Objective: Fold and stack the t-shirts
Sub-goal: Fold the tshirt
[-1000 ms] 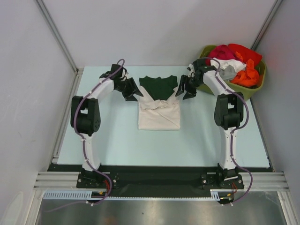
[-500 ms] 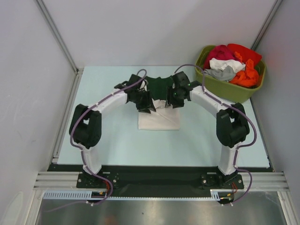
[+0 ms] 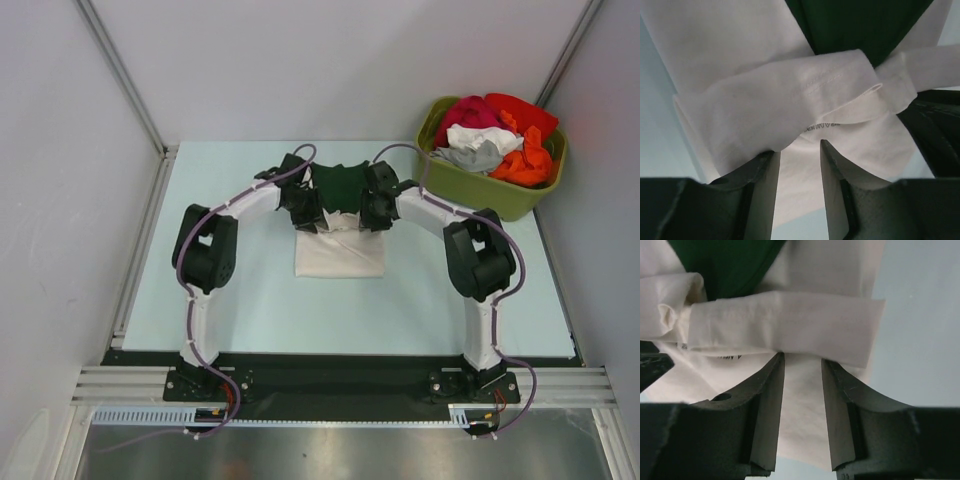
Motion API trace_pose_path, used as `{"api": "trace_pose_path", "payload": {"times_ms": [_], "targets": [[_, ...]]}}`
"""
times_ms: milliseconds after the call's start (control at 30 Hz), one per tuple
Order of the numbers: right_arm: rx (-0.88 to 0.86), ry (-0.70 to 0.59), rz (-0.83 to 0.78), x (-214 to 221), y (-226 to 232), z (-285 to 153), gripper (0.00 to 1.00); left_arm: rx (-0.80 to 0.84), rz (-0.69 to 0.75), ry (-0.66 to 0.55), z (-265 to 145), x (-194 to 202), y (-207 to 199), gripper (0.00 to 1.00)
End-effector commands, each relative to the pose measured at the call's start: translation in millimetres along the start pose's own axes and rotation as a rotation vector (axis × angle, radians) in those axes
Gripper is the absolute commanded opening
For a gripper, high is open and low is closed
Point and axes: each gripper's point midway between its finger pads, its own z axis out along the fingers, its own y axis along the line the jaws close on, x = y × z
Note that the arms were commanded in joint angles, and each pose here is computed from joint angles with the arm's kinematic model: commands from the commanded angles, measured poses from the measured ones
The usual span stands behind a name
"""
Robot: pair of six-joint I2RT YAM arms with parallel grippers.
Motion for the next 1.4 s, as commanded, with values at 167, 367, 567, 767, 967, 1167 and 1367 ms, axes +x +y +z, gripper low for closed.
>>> {"api": "trace_pose_path", "payload": {"times_ms": [167, 367, 567, 767, 967, 1167, 1367], "targets": [[0.020, -0.160, -0.029, -83.1, 3.9, 1.8, 0.41, 0.019, 0.042, -0.149, -16.3, -93.6, -15.1, 0.45], [0.032, -0.253, -0.060, -151.1, -7.2, -20.5, 0.43, -0.005, 0.042, -0.259, -63.8, -123.9, -26.9, 0.48], [-0.054, -0.149, -0.062, -113.4, 12.4, -44.8, 0.46, 0.027, 0.058, -0.208, -83.6, -80.6, -29.6, 0.49], [-0.190, -0.094, -0.066, -66.4, 36.5, -50.4, 0.28, 0.092, 0.057, -0.126, -58.2, -32.2, -24.7, 0.37], [-0.175, -0.023, -0.074, -35.0, 36.4, -25.1, 0.25, 0.129, 0.023, -0.053, -24.4, -25.6, -25.1, 0.32], [-0.165, -0.054, -0.080, -55.2, 40.9, 2.3, 0.25, 0.154, 0.006, -0.058, 4.6, -51.8, -33.3, 0.35], [-0.148, -0.110, -0.039, -110.9, 29.6, 21.8, 0.27, 0.174, -0.037, -0.129, -0.2, -106.9, -30.6, 0.41]]}}
